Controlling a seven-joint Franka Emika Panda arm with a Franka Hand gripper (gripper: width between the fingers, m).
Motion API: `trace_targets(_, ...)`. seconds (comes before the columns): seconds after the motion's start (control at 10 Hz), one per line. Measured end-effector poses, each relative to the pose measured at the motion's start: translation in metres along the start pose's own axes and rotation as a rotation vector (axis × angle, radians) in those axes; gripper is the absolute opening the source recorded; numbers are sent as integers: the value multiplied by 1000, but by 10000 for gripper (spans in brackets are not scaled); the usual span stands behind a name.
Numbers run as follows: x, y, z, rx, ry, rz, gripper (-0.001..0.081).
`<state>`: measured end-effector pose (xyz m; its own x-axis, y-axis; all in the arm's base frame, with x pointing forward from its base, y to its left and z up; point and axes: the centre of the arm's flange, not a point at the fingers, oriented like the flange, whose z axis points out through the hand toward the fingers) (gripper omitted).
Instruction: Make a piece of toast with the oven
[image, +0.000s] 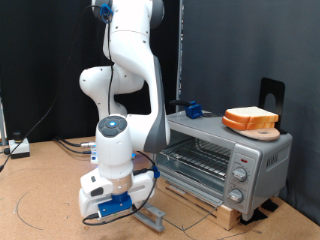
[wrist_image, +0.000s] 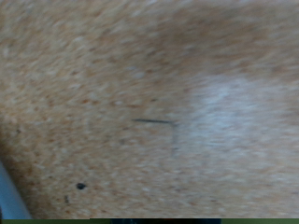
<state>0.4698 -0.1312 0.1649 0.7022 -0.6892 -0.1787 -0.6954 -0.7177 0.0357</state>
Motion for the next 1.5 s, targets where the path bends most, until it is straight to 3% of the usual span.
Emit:
trace_targets(0.4, 13, 24, -32, 17, -52, -40, 807)
trace_targets(0.5, 13, 24, -31, 16, -51, -36, 807)
trace_targets(0.6, 9, 21, -32, 50, -72, -60, 807)
trace_targets(0.7, 4, 16, -39, 120, -105, -99, 807)
trace_targets(0.9, -5, 12, -64, 268, -137, -158, 807)
trace_targets(1.0, -8, 10, -78, 310, -134, -172, 807)
trace_targets(1.3, -20, 6, -118, 371, -135, -211, 807)
trace_targets(1.5, -31, 5, -143, 365, -138, -231, 807)
